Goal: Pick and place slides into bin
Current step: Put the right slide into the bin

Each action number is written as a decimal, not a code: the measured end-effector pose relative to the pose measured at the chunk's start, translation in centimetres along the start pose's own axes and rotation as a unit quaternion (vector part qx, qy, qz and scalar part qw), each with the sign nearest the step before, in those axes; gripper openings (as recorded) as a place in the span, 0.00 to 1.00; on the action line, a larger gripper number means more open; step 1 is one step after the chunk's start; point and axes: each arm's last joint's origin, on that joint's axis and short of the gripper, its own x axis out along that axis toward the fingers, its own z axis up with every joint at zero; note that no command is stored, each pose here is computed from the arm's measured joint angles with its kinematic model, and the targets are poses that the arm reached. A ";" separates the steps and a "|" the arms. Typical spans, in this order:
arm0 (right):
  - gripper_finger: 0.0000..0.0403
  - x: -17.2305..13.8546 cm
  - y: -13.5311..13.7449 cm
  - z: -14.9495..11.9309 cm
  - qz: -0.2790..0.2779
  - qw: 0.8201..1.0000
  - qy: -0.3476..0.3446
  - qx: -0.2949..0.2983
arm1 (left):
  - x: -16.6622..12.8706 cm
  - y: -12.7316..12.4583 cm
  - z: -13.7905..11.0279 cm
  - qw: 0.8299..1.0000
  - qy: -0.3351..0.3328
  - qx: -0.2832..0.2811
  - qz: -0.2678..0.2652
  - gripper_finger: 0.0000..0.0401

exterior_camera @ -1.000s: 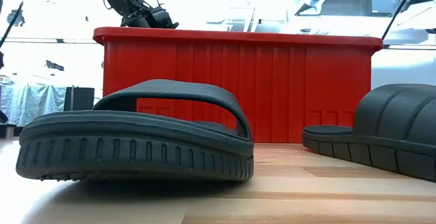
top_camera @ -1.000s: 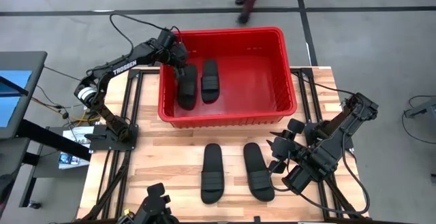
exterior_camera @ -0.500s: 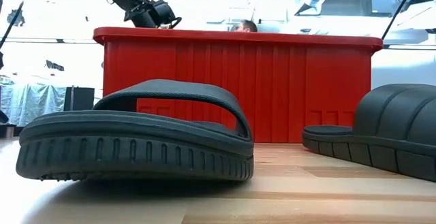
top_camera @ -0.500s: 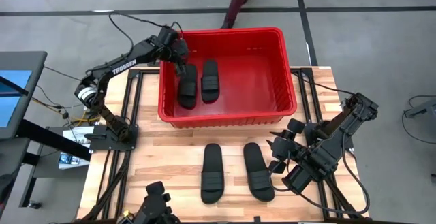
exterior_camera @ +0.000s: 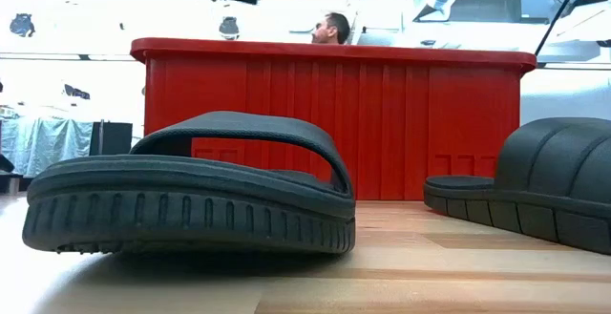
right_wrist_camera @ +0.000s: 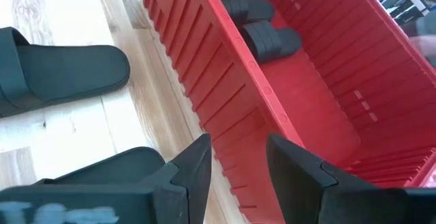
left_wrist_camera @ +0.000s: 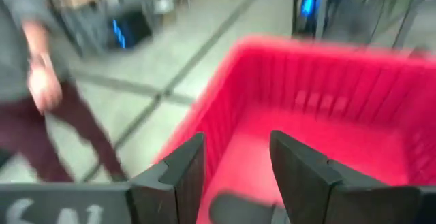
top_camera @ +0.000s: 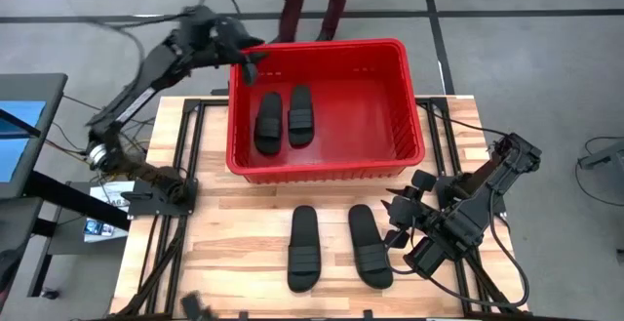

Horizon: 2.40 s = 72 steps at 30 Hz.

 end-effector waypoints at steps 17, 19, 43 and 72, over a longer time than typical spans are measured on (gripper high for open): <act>0.33 0.0 0.3 0.6 -0.013 0.998 -0.056 0.036 | -10.9 -9.2 -1.5 0.982 -0.184 0.010 -0.047 0.39; 0.33 0.0 0.3 0.6 -0.014 0.997 -0.063 0.053 | -10.6 -9.7 -2.7 0.983 -0.175 0.002 -0.059 0.39; 0.33 -0.5 4.5 0.3 0.018 0.983 -0.121 0.138 | -10.1 -14.2 -16.2 0.965 -0.176 -0.112 -0.159 0.39; 0.33 3.4 14.1 -4.2 -0.016 0.983 -0.111 0.145 | -11.2 -15.2 -20.4 0.968 -0.156 -0.095 -0.169 0.39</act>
